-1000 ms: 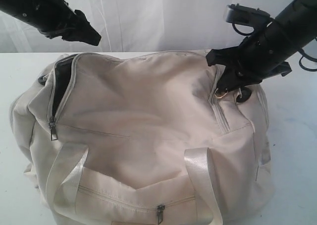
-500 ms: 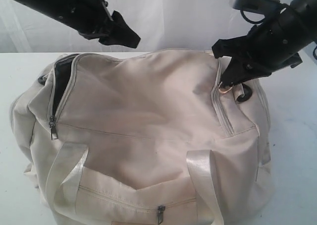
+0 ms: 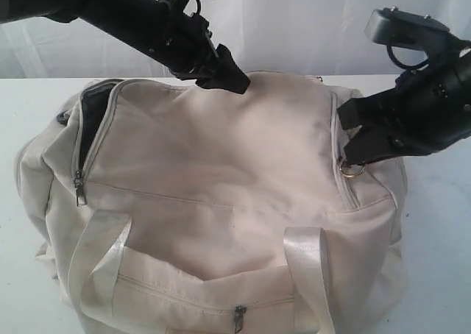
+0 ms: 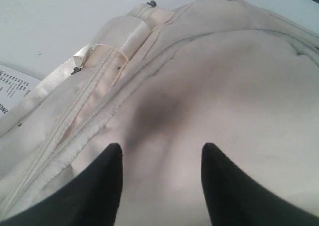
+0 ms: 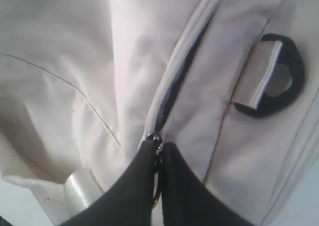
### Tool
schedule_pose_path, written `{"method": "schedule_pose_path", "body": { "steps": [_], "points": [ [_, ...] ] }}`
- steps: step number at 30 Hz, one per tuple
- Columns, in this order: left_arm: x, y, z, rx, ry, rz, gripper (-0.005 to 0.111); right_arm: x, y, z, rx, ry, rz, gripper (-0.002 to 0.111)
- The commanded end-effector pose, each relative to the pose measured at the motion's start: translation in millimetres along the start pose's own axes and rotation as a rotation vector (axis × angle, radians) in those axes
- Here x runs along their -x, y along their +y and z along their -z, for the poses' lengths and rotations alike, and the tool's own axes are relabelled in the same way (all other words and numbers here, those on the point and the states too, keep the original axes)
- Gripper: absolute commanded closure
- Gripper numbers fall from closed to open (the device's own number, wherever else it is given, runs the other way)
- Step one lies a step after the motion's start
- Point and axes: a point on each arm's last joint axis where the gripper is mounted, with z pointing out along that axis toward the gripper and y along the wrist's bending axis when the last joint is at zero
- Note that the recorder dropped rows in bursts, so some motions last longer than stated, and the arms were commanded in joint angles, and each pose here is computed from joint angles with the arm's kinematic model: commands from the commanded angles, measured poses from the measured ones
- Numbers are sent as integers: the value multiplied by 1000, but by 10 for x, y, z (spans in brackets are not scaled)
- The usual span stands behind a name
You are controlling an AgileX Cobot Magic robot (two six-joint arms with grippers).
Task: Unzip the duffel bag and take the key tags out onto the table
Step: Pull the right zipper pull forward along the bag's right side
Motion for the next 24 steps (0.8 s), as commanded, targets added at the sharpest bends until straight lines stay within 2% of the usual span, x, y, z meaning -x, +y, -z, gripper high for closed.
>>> {"method": "schedule_pose_path", "body": {
  "steps": [1,11,18,24],
  "points": [
    [41,-36,19,-14,-18,5,53,-189,96,169,25,17,25,108],
    [27,-55,20,-35,-2,4,53,-605,126,217,30,56,32,108],
    [-7,-117,72,-76,56,-17,53,-681,91,148,24,64,38,108],
    [1,-175,198,-68,97,-41,53,-676,91,128,34,43,154,106]
  ]
}}
